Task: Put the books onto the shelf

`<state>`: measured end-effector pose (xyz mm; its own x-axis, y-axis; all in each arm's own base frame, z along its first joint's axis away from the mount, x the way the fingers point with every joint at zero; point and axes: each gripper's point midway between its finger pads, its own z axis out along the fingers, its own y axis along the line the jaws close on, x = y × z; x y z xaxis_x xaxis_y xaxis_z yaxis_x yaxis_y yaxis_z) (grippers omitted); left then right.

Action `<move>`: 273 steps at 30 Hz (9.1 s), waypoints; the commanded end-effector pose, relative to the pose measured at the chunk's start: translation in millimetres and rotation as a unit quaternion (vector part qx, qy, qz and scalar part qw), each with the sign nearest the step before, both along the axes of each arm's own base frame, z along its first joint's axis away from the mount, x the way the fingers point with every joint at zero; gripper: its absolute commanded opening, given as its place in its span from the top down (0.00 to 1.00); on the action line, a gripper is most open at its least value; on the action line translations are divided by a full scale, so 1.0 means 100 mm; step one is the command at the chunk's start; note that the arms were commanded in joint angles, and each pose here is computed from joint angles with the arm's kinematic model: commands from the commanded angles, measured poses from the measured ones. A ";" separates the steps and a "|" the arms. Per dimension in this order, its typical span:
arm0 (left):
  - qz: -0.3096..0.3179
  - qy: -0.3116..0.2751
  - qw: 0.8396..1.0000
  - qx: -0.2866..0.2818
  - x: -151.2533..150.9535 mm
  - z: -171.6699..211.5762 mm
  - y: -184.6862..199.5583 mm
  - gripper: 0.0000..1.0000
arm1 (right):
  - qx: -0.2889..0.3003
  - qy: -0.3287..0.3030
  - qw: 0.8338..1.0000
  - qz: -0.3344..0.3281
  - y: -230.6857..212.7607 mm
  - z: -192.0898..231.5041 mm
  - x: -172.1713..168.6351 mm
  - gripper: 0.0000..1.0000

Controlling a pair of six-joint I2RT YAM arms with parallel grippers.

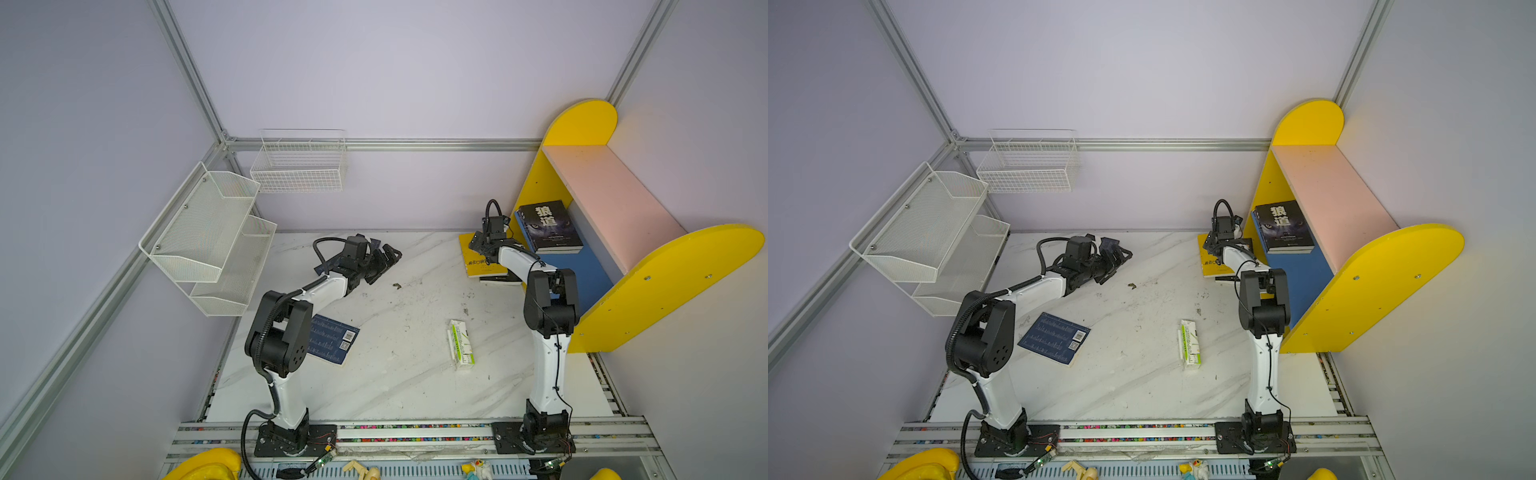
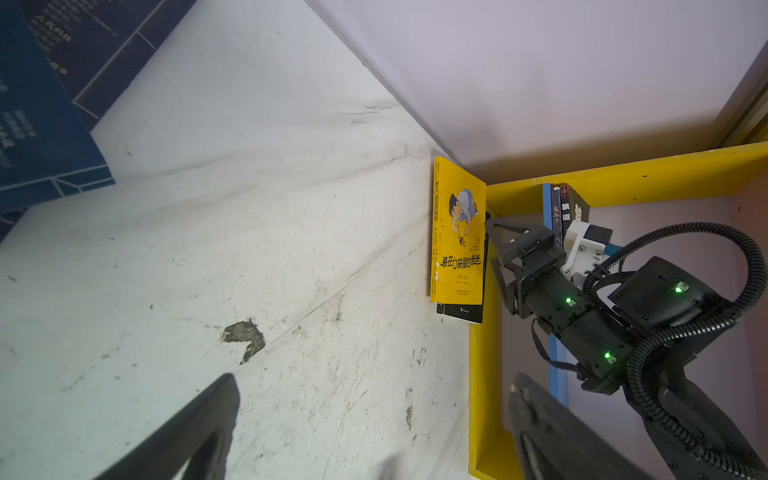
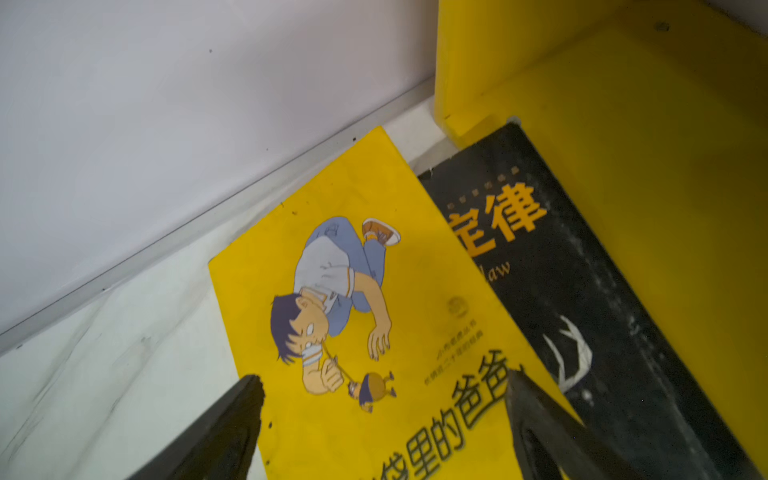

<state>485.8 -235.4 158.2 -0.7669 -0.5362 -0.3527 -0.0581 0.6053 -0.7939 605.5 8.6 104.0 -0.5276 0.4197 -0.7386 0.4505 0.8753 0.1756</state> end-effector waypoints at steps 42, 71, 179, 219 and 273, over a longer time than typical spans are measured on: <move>0.063 -0.096 0.990 0.085 1.74 -0.42 -0.06 0.00 | 0.213 0.076 0.943 0.243 1.92 -1.03 -0.33 0.25; -0.036 0.122 0.982 -0.137 0.10 -0.59 -0.85 0.04 | 0.220 0.113 0.868 0.431 2.44 -0.88 -0.93 0.29; 0.083 -0.165 0.966 -0.183 0.50 1.54 0.26 0.17 | 0.490 -0.338 0.765 0.245 1.33 2.19 -1.00 0.97; 0.089 -0.102 0.974 -0.181 0.48 1.02 0.29 0.16 | 0.339 -0.341 0.876 0.028 -1.13 1.60 -0.48 0.97; 0.082 -0.069 0.970 -0.220 0.45 0.79 0.22 0.15 | 0.386 -0.223 0.891 -0.082 -1.24 1.21 -0.55 0.44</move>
<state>535.5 -210.0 234.1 -0.6069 -0.7795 -0.1552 -0.0315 0.2187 -0.9753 558.1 -112.8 219.6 -0.1566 0.9307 -0.3306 0.2496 0.3612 0.8985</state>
